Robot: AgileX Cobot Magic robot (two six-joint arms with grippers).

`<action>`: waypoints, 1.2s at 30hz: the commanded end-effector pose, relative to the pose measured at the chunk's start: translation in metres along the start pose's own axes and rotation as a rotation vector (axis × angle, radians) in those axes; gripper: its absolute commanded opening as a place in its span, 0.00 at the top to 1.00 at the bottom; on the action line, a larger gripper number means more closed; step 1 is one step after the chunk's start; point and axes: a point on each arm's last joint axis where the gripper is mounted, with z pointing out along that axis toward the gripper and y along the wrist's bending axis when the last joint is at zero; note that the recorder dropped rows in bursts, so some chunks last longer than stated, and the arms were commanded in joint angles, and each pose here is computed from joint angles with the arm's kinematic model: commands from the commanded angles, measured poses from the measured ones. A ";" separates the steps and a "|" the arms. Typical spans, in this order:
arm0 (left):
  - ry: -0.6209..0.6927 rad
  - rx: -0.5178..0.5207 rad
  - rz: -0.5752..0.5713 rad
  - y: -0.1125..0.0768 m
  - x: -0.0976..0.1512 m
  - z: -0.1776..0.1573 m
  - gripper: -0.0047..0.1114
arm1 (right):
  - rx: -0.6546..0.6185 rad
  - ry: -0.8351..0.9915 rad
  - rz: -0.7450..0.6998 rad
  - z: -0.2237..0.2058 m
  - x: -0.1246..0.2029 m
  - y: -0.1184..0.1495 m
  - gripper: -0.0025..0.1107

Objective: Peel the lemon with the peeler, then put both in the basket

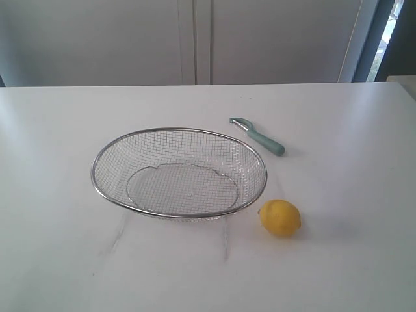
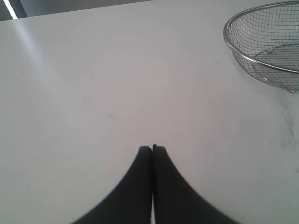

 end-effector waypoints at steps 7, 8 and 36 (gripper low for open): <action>0.002 0.005 -0.001 0.000 0.001 0.000 0.96 | 0.005 -0.038 0.076 -0.001 -0.003 0.000 0.86; 0.002 0.005 -0.001 0.000 0.001 0.000 0.96 | 0.004 -0.040 0.095 -0.001 -0.003 0.000 0.86; 0.003 0.005 -0.001 0.000 0.001 0.000 0.96 | 0.080 -0.319 0.517 -0.005 -0.025 -0.014 0.86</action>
